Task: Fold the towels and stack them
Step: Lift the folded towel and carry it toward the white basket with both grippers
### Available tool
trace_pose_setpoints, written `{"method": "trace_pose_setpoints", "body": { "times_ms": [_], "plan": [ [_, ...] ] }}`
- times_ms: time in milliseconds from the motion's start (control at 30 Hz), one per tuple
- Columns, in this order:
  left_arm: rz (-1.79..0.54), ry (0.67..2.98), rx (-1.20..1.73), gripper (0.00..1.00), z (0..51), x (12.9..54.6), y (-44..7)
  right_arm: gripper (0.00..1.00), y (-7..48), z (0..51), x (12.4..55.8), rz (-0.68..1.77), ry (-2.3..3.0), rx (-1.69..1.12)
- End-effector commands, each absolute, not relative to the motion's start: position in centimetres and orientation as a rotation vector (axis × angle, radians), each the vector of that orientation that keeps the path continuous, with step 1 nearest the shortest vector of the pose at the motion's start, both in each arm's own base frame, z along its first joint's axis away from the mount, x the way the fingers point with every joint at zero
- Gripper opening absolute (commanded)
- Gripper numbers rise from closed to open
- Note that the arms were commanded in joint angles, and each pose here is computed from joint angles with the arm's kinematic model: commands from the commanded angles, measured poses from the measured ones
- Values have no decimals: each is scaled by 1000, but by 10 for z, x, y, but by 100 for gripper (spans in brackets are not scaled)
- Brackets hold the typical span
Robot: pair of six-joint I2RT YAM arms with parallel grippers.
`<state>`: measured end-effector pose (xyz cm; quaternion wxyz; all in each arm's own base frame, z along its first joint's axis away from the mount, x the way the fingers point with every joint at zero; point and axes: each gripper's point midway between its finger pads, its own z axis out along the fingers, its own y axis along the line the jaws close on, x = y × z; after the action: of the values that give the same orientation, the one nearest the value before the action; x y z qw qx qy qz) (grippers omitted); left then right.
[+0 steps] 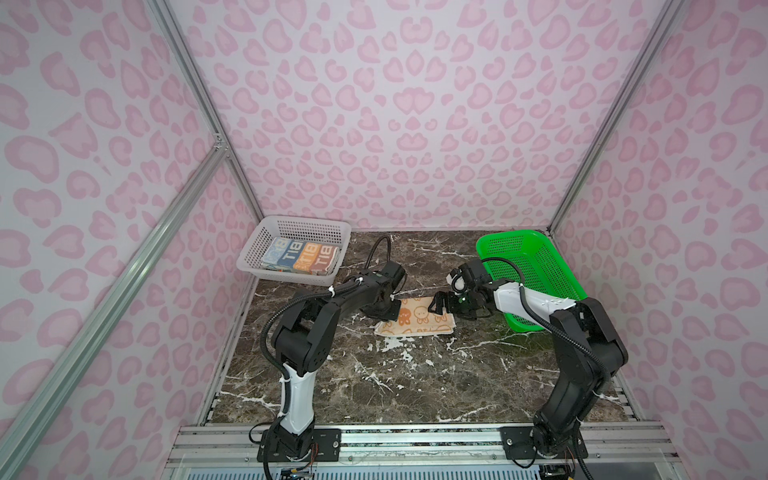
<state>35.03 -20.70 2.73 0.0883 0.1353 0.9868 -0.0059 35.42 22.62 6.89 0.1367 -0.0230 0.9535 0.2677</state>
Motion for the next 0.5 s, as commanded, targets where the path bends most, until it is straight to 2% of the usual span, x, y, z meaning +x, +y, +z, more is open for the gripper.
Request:
{"method": "trace_pose_setpoints", "body": {
  "times_ms": [0, 233, 467],
  "plan": [
    [219, 2979, 479, 4, 42, 347, -171, 99, 233, 88, 360, 758, 2717, -167],
    [445, 2853, 492, 4, 99, 386, -128, 99, 258, 127, 377, 707, 2633, -334],
    [562, 2699, 419, 4, 166, 436, -92, 99, 287, 164, 397, 704, 2510, -426]
  ]
}}
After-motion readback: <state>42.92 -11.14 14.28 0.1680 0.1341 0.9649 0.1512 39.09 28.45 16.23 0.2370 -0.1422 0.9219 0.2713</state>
